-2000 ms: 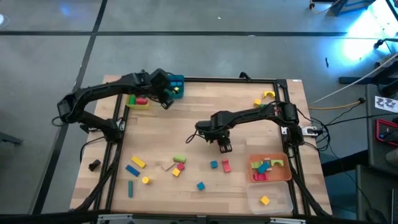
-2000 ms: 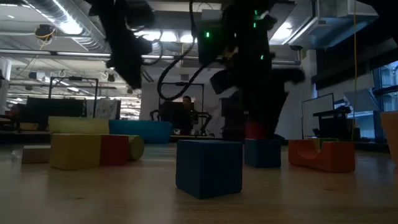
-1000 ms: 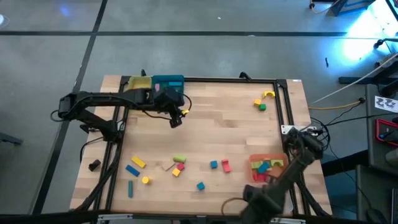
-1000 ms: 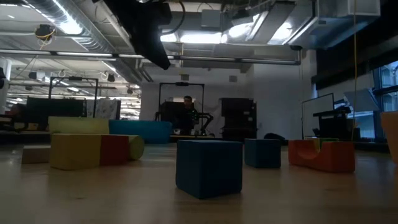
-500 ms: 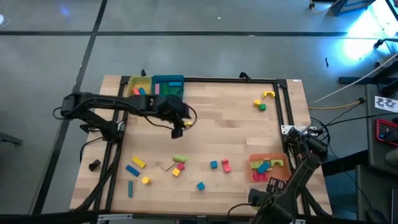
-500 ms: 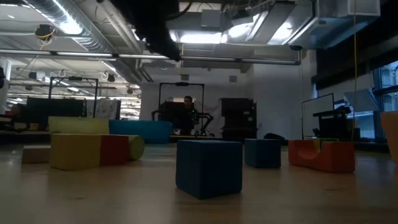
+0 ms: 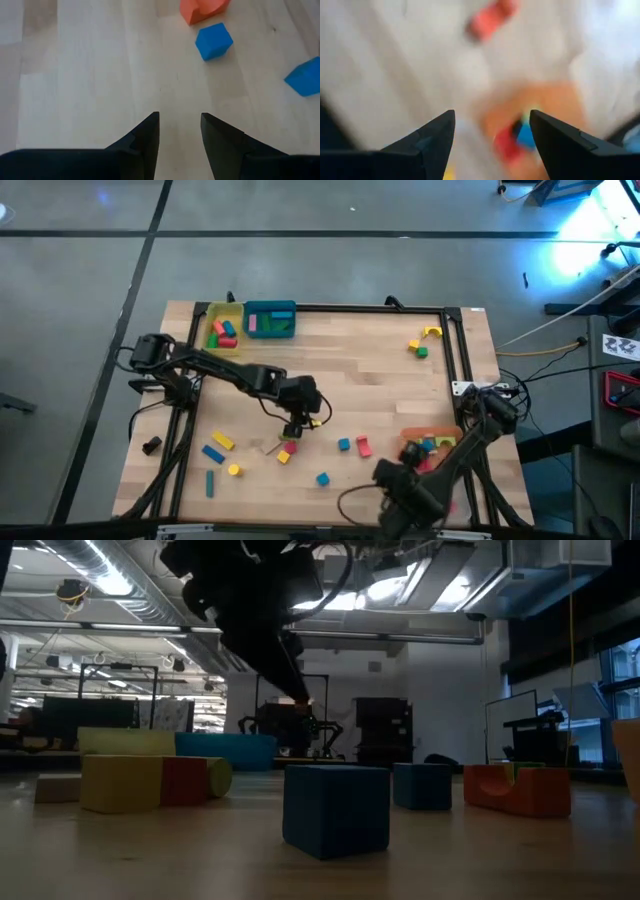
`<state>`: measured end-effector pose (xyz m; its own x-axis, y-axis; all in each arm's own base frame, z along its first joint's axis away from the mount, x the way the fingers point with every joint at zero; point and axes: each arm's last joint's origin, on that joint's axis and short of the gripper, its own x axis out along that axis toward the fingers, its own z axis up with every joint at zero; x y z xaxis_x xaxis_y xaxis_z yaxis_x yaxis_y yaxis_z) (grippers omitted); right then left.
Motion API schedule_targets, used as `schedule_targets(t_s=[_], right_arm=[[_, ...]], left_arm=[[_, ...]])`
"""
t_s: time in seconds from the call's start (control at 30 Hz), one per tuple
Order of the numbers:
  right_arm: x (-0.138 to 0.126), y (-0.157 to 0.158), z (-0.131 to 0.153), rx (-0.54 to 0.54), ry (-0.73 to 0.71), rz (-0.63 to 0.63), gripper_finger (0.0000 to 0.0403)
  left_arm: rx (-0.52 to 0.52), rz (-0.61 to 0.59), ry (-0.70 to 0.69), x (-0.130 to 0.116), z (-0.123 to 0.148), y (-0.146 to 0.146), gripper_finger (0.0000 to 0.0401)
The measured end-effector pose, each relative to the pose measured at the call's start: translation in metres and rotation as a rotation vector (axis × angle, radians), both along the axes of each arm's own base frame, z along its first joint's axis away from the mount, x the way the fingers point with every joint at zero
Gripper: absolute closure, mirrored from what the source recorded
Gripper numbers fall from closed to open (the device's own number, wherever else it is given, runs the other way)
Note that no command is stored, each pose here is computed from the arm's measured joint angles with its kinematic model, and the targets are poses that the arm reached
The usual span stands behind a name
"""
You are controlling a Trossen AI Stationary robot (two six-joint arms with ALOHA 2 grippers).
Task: Sort blocks by size
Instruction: Put the blue square block into the transparent bin
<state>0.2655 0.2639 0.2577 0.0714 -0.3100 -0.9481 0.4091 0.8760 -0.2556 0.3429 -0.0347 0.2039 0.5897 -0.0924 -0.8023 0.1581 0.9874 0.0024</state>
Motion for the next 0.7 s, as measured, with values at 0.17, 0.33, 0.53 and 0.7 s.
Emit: schedule_targets(t_s=[0.17, 0.33, 0.53, 0.7], right_arm=[[0.034, -0.027, 0.0, -0.065, -0.077, 0.083, 0.0144], [0.074, -0.055, -0.008, -0.019, -0.129, 0.233, 0.0143], [0.099, -0.091, -0.031, 0.055, -0.078, 0.34, 0.0143], [0.104, -0.108, -0.05, 0.084, -0.044, 0.364, 0.0143]], left_arm=[[-0.023, 0.011, -0.015, -0.003, 0.007, -0.006, 0.0291], [-0.014, -0.01, -0.043, -0.014, 0.025, -0.006, 0.031], [-0.013, -0.001, -0.032, -0.034, 0.042, -0.003, 0.0319], [-0.026, 0.057, -0.134, -0.068, 0.046, 0.004, 0.0319]])
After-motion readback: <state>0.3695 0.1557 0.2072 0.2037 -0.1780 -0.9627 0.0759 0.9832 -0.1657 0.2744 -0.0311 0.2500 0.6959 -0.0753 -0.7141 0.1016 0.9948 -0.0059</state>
